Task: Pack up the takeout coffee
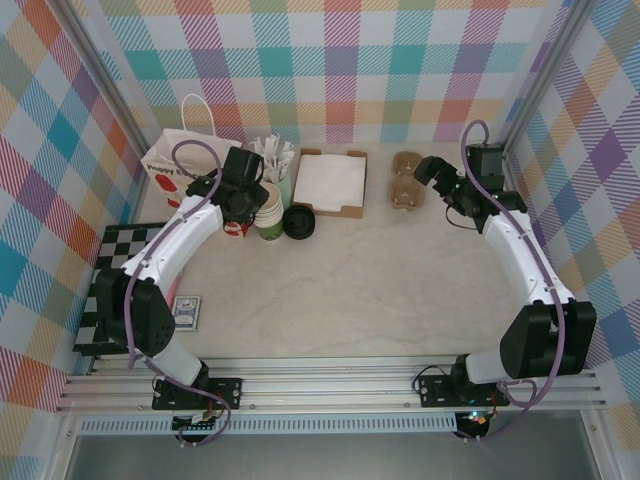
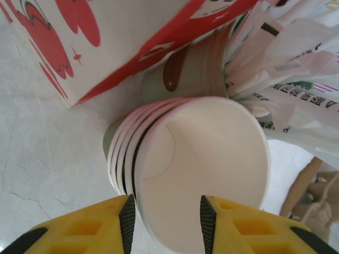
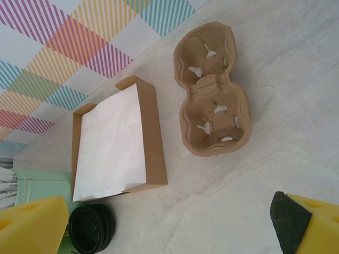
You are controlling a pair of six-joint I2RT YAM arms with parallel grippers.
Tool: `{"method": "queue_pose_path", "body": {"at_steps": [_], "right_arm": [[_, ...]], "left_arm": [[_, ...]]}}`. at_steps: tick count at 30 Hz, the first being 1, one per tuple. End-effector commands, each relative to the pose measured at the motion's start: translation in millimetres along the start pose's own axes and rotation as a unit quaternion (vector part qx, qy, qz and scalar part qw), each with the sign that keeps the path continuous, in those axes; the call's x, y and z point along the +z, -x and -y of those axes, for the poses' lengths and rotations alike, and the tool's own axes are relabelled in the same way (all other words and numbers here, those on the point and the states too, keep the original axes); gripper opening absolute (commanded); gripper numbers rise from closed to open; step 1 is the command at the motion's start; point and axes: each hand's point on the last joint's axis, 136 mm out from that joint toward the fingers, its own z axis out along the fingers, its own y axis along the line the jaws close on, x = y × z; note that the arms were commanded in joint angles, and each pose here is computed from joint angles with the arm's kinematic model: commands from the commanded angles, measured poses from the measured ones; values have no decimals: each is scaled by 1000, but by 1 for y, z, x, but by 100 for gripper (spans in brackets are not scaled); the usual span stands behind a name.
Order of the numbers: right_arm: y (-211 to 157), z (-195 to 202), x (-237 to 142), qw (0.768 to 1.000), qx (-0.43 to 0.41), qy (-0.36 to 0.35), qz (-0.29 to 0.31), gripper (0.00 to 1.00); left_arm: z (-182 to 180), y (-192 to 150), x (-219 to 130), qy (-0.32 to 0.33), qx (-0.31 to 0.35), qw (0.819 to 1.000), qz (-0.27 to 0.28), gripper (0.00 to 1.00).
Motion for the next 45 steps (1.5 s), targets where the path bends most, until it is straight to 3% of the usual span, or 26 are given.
{"method": "queue_pose_path", "body": {"at_steps": [1,11,15,22,26,35,45], "right_arm": [[-4,5,-3,1000,-22,-16,-6,100],[-5,10,-3,999,-30,-27,-7,100],[-7,13,-1,999,-30,-33,-11,100],[-9,15,0,999,-28,-36,-13,100],[-7,15,-1,999,-28,-36,-10,100],[-8,13,-2,999,-29,-32,-12,100],[-4,4,-4,999,-28,-18,-13,100]], "left_arm": [[-2,3,-1,23,12,1000,10,37],[-13,-6,8,50,12,999,-9,31],[-13,-6,8,44,8,999,-7,20],[-13,-6,5,45,11,999,-8,13],[-12,-6,4,42,17,999,-11,0],[14,13,-22,-12,45,999,20,0],[20,23,-46,-60,24,998,24,0]]}}
